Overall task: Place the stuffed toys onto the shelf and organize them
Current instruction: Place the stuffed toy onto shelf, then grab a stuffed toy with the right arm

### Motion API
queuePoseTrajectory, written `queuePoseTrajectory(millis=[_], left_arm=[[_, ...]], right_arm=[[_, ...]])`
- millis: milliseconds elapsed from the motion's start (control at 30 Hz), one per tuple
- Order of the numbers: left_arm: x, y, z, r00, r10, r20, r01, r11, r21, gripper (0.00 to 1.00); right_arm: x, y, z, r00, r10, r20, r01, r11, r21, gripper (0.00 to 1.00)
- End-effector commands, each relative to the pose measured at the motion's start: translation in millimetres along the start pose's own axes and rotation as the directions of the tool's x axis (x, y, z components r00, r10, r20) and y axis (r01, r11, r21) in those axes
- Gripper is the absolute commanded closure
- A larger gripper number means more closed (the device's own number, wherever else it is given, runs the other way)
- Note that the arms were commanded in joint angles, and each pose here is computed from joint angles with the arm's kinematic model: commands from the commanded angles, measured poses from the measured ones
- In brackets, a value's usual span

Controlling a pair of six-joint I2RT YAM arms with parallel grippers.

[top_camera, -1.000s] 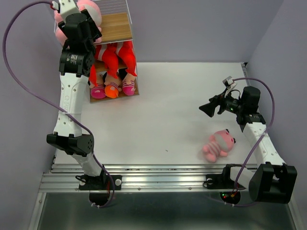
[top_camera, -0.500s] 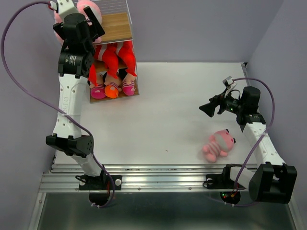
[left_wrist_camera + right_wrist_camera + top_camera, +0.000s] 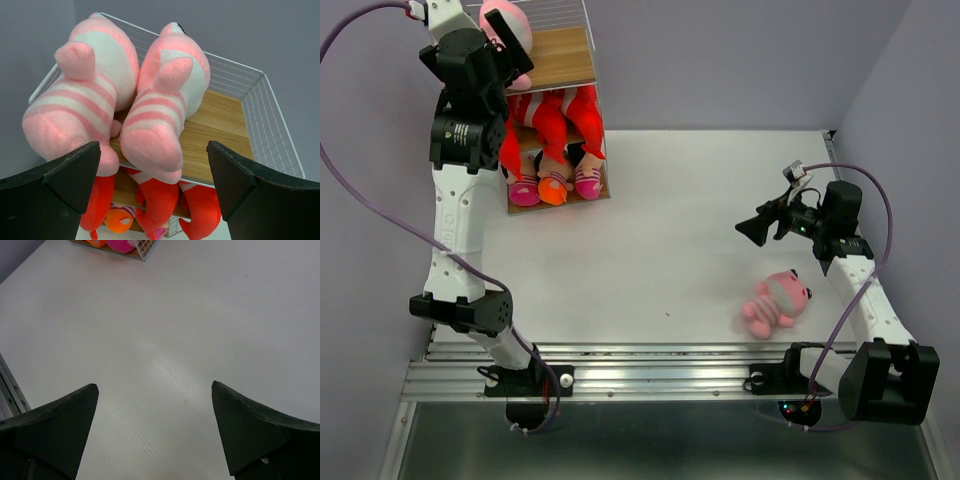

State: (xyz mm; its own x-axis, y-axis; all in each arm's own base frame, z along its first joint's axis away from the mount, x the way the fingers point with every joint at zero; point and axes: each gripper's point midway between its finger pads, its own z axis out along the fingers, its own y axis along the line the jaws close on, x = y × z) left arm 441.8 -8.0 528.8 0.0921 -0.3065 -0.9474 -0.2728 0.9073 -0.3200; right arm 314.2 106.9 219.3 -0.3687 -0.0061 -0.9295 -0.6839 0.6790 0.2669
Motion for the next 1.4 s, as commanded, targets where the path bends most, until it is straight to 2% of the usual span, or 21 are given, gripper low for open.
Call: queuePoseTrajectory(millis=[0, 267, 400, 433, 533, 633, 667, 700, 767, 800, 833, 867, 900, 933, 967, 1033, 1067, 1167, 1233, 1367], left_arm=[[-42, -2, -30, 0.995, -0.049, 0.092, 0.044, 0.997, 0.057, 0.01], [-59, -9, -60, 0.991, -0.078, 0.111, 0.060, 0.986, 0.153, 0.01], [-69, -7, -99, 0.987, -0.093, 0.133, 0.059, 0.968, 0.242, 0.01], [-45, -6, -96, 0.994, -0.069, 0.089, 0.044, 0.966, 0.255, 0.01], [-59, 3, -146, 0.981, -0.107, 0.163, 0.045, 0.939, 0.342, 0.01], [-27, 5, -182, 0.986, -0.105, 0.130, 0.035, 0.889, 0.457, 0.01], [4, -1, -187, 0.996, -0.073, 0.058, 0.033, 0.855, 0.518, 0.01], [11, 0, -203, 0.996, -0.074, 0.046, 0.036, 0.831, 0.556, 0.01], [39, -4, -215, 0.999, -0.048, -0.021, 0.050, 0.786, 0.616, 0.01], [70, -6, -225, 0.996, -0.014, -0.087, 0.069, 0.740, 0.669, 0.01], [84, -7, -230, 0.993, -0.004, -0.116, 0.084, 0.717, 0.692, 0.01], [112, -6, -238, 0.983, 0.003, -0.185, 0.133, 0.688, 0.713, 0.01], [126, -6, -243, 0.976, 0.008, -0.216, 0.155, 0.669, 0.727, 0.01], [137, -5, -246, 0.971, 0.016, -0.239, 0.171, 0.654, 0.737, 0.01], [165, -2, -248, 0.952, 0.031, -0.305, 0.215, 0.642, 0.736, 0.02], [180, 0, -256, 0.942, 0.021, -0.336, 0.251, 0.620, 0.743, 0.02], [202, 2, -263, 0.915, 0.020, -0.404, 0.312, 0.600, 0.737, 0.04], [236, 3, -273, 0.872, 0.005, -0.490, 0.406, 0.554, 0.727, 0.06], [250, 4, -278, 0.836, -0.021, -0.548, 0.469, 0.546, 0.694, 0.07], [266, 0, -287, 0.807, -0.057, -0.587, 0.531, 0.505, 0.681, 0.07]], right_arm=[[-2, 4, -3, 0.998, -0.061, 0.007, 0.061, 0.998, -0.013, 0.00], [2, 1, -3, 0.998, -0.070, -0.010, 0.070, 0.998, -0.008, 0.00], [5, -12, -3, 0.997, -0.071, -0.025, 0.072, 0.995, 0.063, 0.00], [6, -14, -3, 0.997, -0.070, -0.031, 0.072, 0.995, 0.070, 0.00], [9, -19, -4, 0.993, -0.106, -0.052, 0.110, 0.991, 0.082, 0.00], [21, -18, -6, 0.980, -0.171, -0.105, 0.177, 0.983, 0.046, 0.00], [26, -17, -7, 0.974, -0.185, -0.132, 0.191, 0.981, 0.031, 0.00], [31, -12, -13, 0.968, -0.167, -0.186, 0.172, 0.985, 0.012, 0.00], [41, -20, -20, 0.931, -0.230, -0.283, 0.240, 0.971, 0.001, 0.00], [57, -14, -32, 0.910, -0.185, -0.370, 0.193, 0.981, -0.016, 0.00], [48, -26, -40, 0.872, -0.251, -0.421, 0.279, 0.960, 0.005, 0.00], [63, -24, -51, 0.840, -0.200, -0.505, 0.235, 0.972, 0.006, 0.00], [67, -33, -62, 0.799, -0.195, -0.570, 0.262, 0.964, 0.038, 0.00], [69, -35, -69, 0.768, -0.208, -0.606, 0.283, 0.959, 0.029, 0.00], [68, -36, -75, 0.747, -0.203, -0.633, 0.291, 0.956, 0.036, 0.00], [81, -34, -91, 0.695, -0.162, -0.701, 0.274, 0.960, 0.049, 0.00], [87, -30, -97, 0.676, -0.140, -0.723, 0.254, 0.966, 0.051, 0.00], [106, -33, -106, 0.637, -0.079, -0.767, 0.230, 0.969, 0.091, 0.01], [115, -41, -111, 0.609, -0.050, -0.792, 0.246, 0.961, 0.128, 0.02], [132, -38, -112, 0.598, -0.013, -0.801, 0.209, 0.968, 0.140, 0.05]])
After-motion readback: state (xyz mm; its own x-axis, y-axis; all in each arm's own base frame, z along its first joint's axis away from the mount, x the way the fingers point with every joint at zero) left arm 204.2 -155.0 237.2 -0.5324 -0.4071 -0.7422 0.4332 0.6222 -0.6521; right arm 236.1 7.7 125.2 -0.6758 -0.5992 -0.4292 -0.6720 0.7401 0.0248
